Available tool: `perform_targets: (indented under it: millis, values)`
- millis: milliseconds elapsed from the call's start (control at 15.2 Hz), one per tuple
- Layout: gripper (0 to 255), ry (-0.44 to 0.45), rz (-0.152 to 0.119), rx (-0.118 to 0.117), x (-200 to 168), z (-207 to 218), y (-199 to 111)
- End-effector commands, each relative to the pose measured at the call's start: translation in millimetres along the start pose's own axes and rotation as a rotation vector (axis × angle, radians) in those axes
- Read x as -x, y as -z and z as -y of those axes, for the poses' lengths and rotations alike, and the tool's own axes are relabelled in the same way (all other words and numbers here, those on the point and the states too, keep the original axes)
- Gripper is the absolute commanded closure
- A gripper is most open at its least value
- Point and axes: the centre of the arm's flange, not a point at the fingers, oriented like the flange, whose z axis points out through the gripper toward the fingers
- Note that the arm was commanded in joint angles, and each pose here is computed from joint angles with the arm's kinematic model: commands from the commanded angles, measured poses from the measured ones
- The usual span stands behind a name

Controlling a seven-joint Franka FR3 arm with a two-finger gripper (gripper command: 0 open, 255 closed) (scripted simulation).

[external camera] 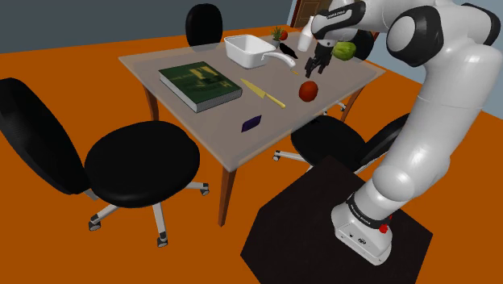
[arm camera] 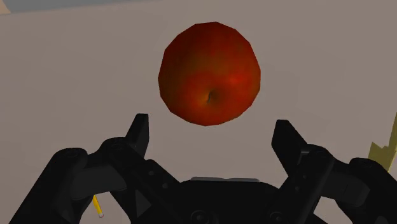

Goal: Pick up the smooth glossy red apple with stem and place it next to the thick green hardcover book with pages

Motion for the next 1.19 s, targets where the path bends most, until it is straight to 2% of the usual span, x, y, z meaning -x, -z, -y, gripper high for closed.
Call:
perform_targets:
  millis: [0,198,660,726,1122]
  values:
    - [0,0.0,-0.001,0.0,0.2,-0.1,-10.2]
    - [0,0.0,-0.001,0.0,0.2,-0.1,-23.8]
    - [0,0.0,-0.001,0.0,0.2,-0.1,-23.8]
    - [255,0.0,-0.001,0.0,0.2,-0.1,-23.8]
    - [255,0.0,-0.001,0.0,0.2,-0.1,-23.8]
